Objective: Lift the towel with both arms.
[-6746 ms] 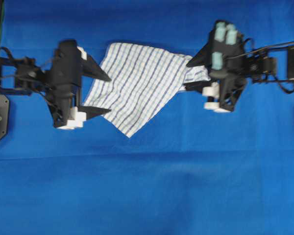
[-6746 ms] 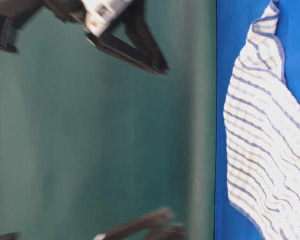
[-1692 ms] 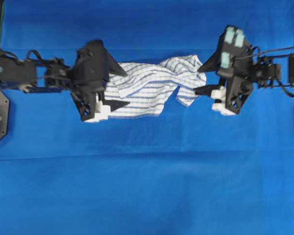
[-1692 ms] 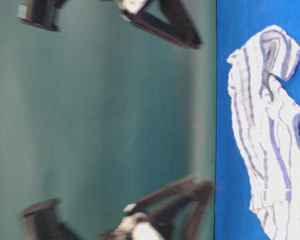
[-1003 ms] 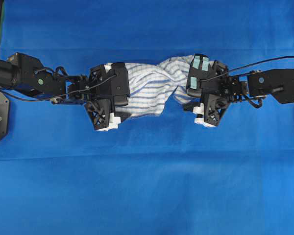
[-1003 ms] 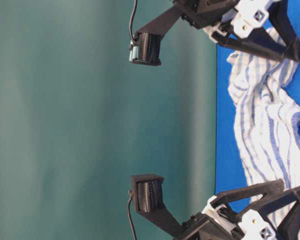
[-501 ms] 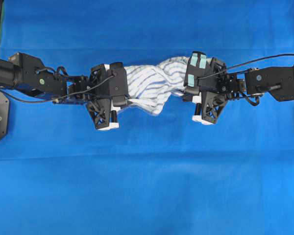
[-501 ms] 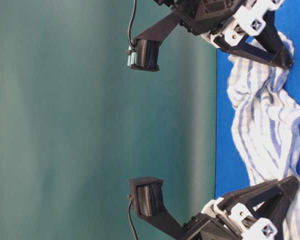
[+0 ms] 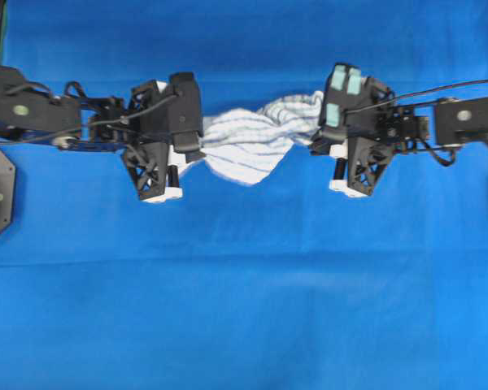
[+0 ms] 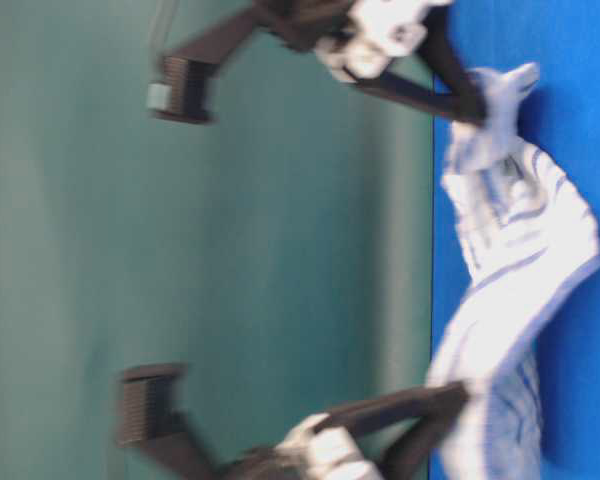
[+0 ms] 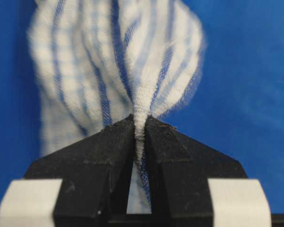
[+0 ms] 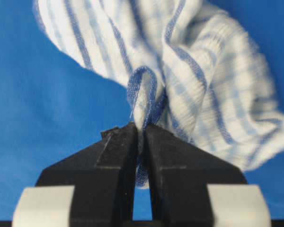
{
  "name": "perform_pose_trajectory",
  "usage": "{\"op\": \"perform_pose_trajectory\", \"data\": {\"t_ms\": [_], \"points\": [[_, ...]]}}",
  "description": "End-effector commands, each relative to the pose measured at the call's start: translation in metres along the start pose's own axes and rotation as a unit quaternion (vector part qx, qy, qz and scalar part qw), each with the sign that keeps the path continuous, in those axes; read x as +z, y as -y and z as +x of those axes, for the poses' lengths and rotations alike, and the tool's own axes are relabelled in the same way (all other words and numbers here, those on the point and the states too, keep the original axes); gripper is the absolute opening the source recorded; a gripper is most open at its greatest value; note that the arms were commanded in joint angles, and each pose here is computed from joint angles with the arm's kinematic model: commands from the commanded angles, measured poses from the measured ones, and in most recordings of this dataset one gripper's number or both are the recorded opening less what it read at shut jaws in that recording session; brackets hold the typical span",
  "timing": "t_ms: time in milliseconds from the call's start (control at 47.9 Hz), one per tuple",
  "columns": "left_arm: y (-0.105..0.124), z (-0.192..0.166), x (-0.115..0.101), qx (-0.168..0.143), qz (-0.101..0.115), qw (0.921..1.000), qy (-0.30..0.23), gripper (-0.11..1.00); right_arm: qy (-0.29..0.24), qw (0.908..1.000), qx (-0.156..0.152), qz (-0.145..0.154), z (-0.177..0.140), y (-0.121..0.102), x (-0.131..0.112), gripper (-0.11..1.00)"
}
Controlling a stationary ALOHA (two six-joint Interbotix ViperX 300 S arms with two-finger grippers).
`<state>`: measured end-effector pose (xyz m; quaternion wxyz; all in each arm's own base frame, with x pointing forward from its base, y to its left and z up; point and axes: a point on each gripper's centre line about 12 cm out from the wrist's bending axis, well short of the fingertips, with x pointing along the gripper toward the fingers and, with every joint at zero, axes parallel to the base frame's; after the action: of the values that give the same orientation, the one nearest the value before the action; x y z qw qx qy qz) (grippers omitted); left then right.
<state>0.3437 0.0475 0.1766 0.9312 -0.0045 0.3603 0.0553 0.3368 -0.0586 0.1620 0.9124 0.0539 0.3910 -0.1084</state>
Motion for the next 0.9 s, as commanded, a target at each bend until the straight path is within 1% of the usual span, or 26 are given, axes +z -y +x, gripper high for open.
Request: {"op": "perform_pose_trajectory", "data": {"t_ms": [0,146,292,355,522,647,877], "points": [[-0.002,-0.028,0.029,0.001,0.0,0.9993,0.036,0.04,0.039,0.9992,-0.005,0.002,-0.028,0.001,0.028,0.07],[-0.005,-0.065,0.051,0.005,-0.001,0.9985,0.054,0.04,0.059,0.998,-0.023,0.006,-0.065,0.006,0.053,0.07],[-0.01,-0.102,0.073,0.01,-0.004,0.9965,0.083,0.04,0.083,0.9957,-0.041,0.002,-0.105,0.01,0.078,0.07],[-0.013,-0.118,0.084,0.014,-0.006,0.9947,0.101,0.04,0.096,0.9944,-0.046,-0.003,-0.12,0.011,0.089,0.07],[-0.02,-0.147,0.102,0.026,-0.011,0.9918,0.124,0.04,0.134,0.9892,-0.057,-0.021,-0.163,0.014,0.116,0.07],[-0.026,-0.17,0.114,0.034,-0.014,0.9898,0.138,0.04,0.152,0.9858,-0.063,-0.031,-0.185,0.015,0.129,0.07],[-0.027,-0.2,0.135,0.037,-0.013,0.9856,0.165,0.04,0.182,0.9805,-0.069,-0.029,-0.216,0.017,0.146,0.07]]}}
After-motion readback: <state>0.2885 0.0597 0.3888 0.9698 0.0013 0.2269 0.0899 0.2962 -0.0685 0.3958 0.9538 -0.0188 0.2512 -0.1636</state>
